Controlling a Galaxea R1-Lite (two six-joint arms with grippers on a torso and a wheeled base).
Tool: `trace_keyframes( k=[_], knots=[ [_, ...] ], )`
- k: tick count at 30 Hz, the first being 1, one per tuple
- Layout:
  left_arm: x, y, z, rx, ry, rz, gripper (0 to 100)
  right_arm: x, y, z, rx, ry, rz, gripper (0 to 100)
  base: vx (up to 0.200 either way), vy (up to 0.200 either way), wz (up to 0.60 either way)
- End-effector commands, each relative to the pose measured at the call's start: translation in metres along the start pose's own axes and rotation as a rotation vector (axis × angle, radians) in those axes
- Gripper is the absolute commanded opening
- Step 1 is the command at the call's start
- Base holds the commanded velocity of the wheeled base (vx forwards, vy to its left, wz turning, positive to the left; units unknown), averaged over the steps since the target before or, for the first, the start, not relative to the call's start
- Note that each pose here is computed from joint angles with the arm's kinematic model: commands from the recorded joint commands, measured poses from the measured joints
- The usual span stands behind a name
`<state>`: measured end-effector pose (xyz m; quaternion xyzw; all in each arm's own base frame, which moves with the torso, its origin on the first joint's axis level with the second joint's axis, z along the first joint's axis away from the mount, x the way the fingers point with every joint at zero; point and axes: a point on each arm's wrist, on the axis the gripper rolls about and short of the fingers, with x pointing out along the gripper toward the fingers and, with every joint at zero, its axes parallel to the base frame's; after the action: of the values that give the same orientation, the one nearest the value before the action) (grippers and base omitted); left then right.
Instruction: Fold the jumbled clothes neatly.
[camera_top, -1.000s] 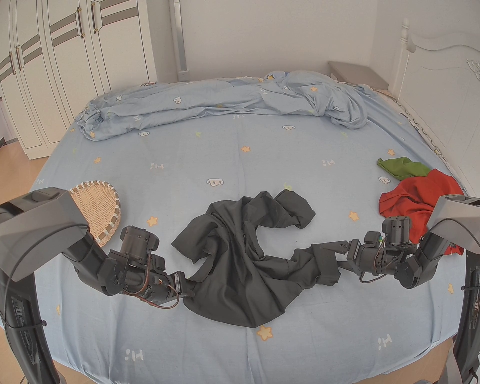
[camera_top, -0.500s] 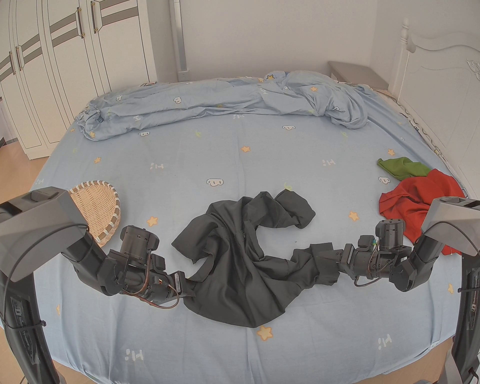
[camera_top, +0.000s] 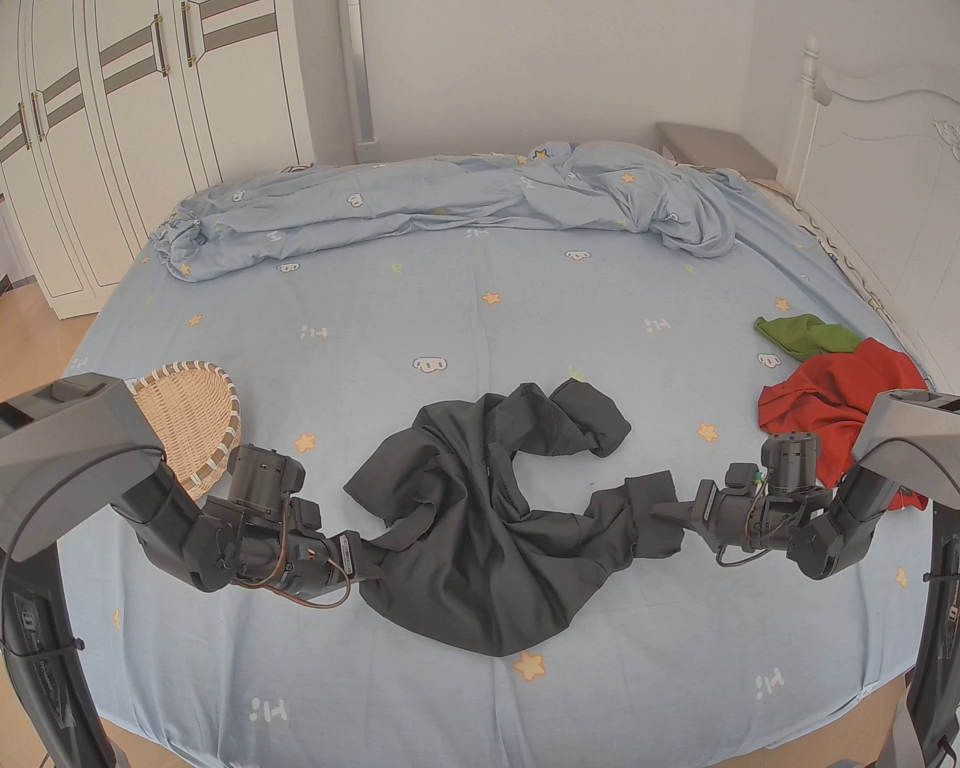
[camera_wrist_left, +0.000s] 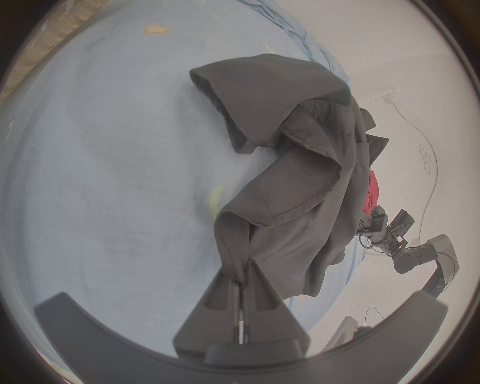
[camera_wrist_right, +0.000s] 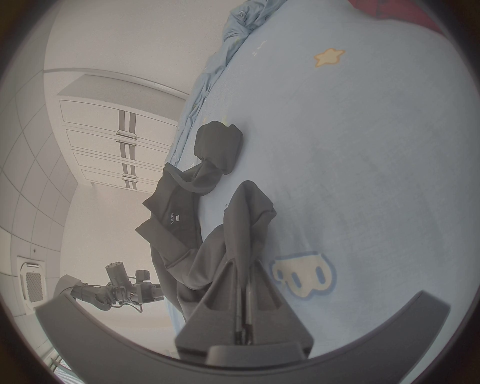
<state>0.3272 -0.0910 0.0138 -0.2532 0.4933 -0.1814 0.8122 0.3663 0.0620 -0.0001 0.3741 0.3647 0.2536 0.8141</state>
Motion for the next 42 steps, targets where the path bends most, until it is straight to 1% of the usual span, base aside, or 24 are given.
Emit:
trace_keyframes(
  k=[1,4,7,8,12,16,17,18,19,23,25,29,30,33,37,42],
  knots=[
    [-0.018,-0.003,0.007,0.014,-0.073,-0.023,0,-0.026,0.014,0.019,-0.023,-0.089,0.010,0,0.000,0.000,0.00],
    [-0.031,-0.007,0.015,0.032,-0.137,-0.046,0,-0.046,0.026,0.033,-0.043,-0.156,0.022,0,0.000,0.000,0.00],
    [-0.039,-0.013,0.020,0.053,-0.179,-0.068,0,-0.061,0.040,0.043,-0.060,-0.214,0.028,0,0.000,0.000,0.00],
    [-0.044,-0.018,0.023,0.066,-0.201,-0.085,0,-0.070,0.050,0.047,-0.064,-0.245,0.039,0,0.000,0.000,0.00],
    [-0.057,-0.030,0.029,0.112,-0.248,-0.161,0,-0.090,0.073,0.050,-0.078,-0.289,0.080,0,0.000,0.000,0.00],
    [-0.071,-0.045,0.036,0.152,-0.309,-0.232,0,-0.111,0.099,0.052,-0.096,-0.337,0.133,0,0.000,0.000,0.00],
    [-0.075,-0.050,0.039,0.164,-0.336,-0.253,0,-0.118,0.109,0.054,-0.092,-0.347,0.164,0,0.000,0.000,0.00],
    [-0.075,-0.050,0.039,0.164,-0.336,-0.253,0,-0.118,0.109,0.054,-0.092,-0.347,0.164,0,0.000,0.000,0.00],
    [-0.082,-0.058,0.046,0.190,-0.382,-0.280,0,-0.126,0.123,0.057,-0.090,-0.368,0.202,0,0.000,0.000,0.00],
    [-0.096,-0.075,0.063,0.245,-0.470,-0.334,0,-0.136,0.146,0.063,-0.128,-0.400,0.265,0,0.000,0.000,0.00],
    [-0.101,-0.081,0.070,0.266,-0.502,-0.351,0,-0.135,0.154,0.067,-0.151,-0.407,0.289,0,0.000,0.000,0.00],
    [-0.116,-0.100,0.092,0.323,-0.601,-0.403,0,-0.134,0.170,0.085,-0.202,-0.448,0.334,0,0.000,0.000,0.00],
    [-0.119,-0.103,0.095,0.328,-0.613,-0.407,0,-0.134,0.173,0.089,-0.212,-0.456,0.343,0,0.000,0.000,0.00],
    [-0.137,-0.117,0.107,0.367,-0.682,-0.443,0,-0.136,0.184,0.101,-0.247,-0.488,0.377,0,0.000,0.000,0.00],
    [-0.153,-0.133,0.117,0.410,-0.750,-0.479,0,-0.143,0.199,0.110,-0.287,-0.534,0.407,0,0.000,0.000,0.00],
    [-0.170,-0.148,0.127,0.448,-0.815,-0.511,0,-0.154,0.208,0.115,-0.320,-0.579,0.420,0,0.000,0.000,0.00]
  ],
)
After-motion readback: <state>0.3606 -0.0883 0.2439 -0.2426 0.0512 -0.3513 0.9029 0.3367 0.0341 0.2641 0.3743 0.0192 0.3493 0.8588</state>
